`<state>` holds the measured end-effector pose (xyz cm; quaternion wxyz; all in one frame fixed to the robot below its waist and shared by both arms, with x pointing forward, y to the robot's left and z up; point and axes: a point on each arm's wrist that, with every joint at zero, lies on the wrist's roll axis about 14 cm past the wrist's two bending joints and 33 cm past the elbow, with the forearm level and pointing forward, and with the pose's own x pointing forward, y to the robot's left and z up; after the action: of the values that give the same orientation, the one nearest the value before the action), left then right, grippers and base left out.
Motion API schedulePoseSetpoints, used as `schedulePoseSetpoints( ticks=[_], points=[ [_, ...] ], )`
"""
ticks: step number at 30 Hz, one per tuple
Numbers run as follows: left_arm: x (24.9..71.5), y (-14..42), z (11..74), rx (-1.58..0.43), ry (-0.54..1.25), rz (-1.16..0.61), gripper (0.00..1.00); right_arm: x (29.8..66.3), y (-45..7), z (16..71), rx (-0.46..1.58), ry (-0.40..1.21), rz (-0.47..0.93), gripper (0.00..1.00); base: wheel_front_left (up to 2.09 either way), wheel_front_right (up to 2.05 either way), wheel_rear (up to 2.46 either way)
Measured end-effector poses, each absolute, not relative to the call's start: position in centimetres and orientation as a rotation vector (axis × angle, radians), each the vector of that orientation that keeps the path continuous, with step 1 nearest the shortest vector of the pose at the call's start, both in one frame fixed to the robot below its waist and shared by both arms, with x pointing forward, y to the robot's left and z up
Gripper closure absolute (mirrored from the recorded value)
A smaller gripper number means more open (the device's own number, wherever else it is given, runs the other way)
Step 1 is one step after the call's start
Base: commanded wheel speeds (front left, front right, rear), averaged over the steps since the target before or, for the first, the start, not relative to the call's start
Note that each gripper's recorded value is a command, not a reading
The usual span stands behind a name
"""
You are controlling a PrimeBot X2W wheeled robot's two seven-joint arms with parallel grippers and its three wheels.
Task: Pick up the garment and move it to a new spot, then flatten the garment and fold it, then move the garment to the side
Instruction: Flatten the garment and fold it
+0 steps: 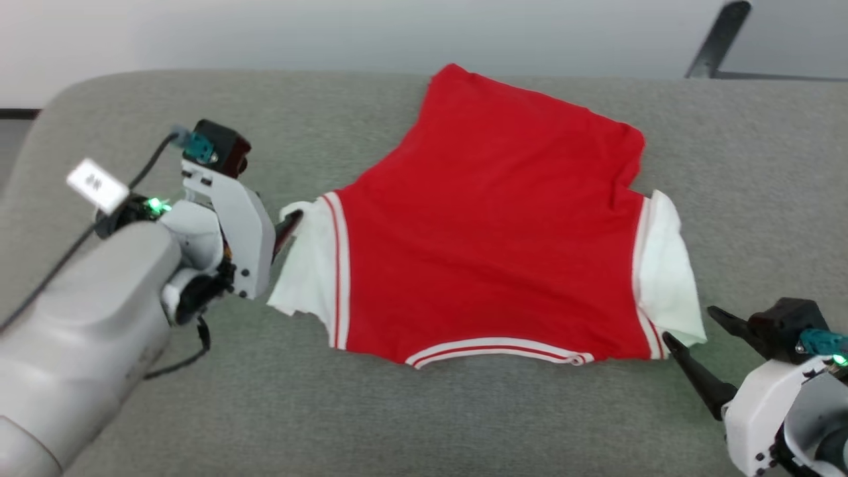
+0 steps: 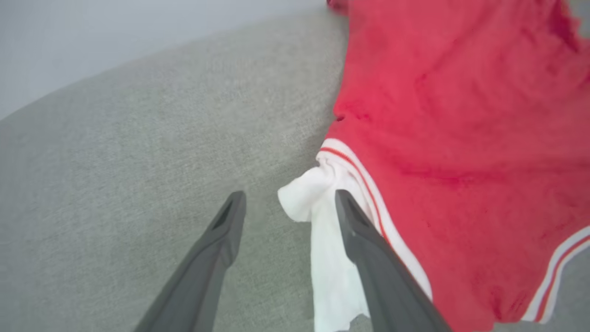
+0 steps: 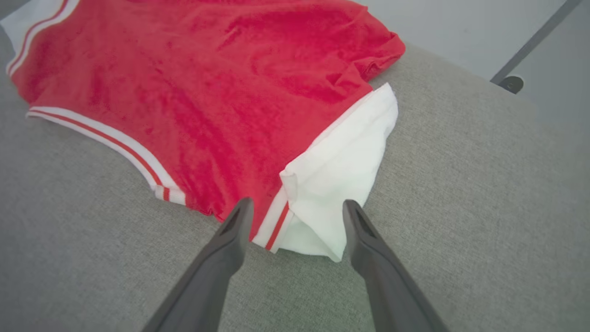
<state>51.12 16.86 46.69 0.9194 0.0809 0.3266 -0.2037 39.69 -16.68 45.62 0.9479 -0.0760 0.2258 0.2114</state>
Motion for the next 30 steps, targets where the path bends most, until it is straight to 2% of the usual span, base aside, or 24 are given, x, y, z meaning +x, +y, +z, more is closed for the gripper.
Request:
schedulePoseSetpoints(
  ticks=[6,13,20,28,30],
  points=[
    [50.1,17.8,49.2,0.071,0.406,-0.332,0.0,40.6,-16.0,45.5,-0.266,0.541,0.515,0.0,0.0,0.0,0.0],
    [46.8,19.5,49.9,0.004,0.267,-0.229,0.0,41.6,-15.4,44.6,-0.339,0.622,0.575,0.0,0.0,0.0,0.0],
    [43.6,21.7,49.7,-0.046,0.248,-0.135,0.0,42.7,-14.4,43.8,-0.367,0.648,0.615,0.0,0.0,0.0,0.0],
    [42.4,22.8,49.6,-0.056,0.256,-0.09,0.0,43.2,-14.8,42.0,-0.367,0.694,0.61,0.0,0.0,0.0,0.0],
    [42.2,22.8,49.5,-0.06,0.26,-0.086,0.0,43.2,-14.9,41.5,-0.367,0.707,0.609,0.15,0.0,0.0,0.0]
  ],
)
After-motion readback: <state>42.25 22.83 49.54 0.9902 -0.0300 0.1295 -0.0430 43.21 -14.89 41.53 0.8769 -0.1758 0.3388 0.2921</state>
